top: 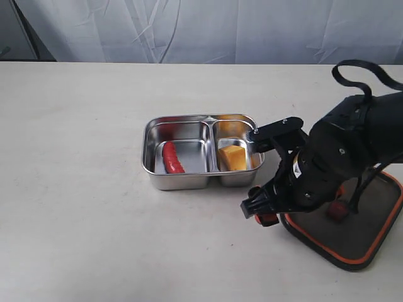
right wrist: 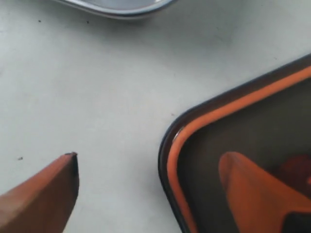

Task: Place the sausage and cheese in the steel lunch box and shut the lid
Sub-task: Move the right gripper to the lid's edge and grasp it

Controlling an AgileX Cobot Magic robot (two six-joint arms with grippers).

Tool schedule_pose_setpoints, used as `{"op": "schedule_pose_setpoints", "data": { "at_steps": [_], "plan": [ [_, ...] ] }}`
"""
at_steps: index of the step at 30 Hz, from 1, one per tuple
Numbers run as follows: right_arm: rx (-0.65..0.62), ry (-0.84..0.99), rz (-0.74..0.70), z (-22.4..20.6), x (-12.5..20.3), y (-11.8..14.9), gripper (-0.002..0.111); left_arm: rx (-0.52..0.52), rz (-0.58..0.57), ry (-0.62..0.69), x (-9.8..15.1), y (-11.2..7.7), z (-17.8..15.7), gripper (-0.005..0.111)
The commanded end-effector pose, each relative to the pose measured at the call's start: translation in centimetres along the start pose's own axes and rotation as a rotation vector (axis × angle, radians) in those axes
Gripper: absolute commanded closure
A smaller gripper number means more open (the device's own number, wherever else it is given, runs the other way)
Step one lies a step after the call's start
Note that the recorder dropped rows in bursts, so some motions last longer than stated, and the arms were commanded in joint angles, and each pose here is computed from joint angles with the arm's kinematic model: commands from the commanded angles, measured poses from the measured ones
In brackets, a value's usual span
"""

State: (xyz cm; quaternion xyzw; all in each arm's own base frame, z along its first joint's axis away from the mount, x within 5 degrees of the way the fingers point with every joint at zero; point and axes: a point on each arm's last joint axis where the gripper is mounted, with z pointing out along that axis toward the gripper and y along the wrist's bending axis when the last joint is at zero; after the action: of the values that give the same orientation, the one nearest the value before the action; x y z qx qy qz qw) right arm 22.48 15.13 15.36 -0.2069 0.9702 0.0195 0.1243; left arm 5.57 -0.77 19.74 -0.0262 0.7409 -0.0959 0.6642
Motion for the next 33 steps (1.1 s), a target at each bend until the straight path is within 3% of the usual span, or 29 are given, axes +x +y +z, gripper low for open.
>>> {"op": "schedule_pose_setpoints", "data": {
  "at_steps": [1,3,6,12,15,24,33],
  "plan": [
    [-0.007,-0.008,-0.003,1.5,-0.1,0.1,0.031,-0.001,0.0,-0.01,0.0,0.0,0.0,0.107],
    [-0.01,-0.011,-0.003,2.1,-0.2,0.2,0.031,-0.001,0.0,-0.01,0.0,0.0,0.0,0.107],
    [-0.006,0.012,0.019,3.3,-0.1,0.3,0.041,-0.001,0.0,-0.01,0.0,0.0,0.0,0.107],
    [0.009,0.086,0.04,5.3,0.5,0.3,0.094,-0.001,0.0,-0.01,0.0,0.0,0.0,0.107],
    [0.014,0.114,0.041,6.0,0.8,0.3,0.109,-0.001,0.0,-0.01,0.0,0.0,0.0,0.107],
    [0.012,0.121,0.045,6.1,0.9,0.4,0.109,-0.001,0.0,-0.01,0.0,0.0,0.0,0.107],
    [-0.058,0.002,0.007,1.5,0.5,2.8,0.109,-0.002,0.0,-0.012,0.0,0.0,0.0,0.107]
  ]
}}
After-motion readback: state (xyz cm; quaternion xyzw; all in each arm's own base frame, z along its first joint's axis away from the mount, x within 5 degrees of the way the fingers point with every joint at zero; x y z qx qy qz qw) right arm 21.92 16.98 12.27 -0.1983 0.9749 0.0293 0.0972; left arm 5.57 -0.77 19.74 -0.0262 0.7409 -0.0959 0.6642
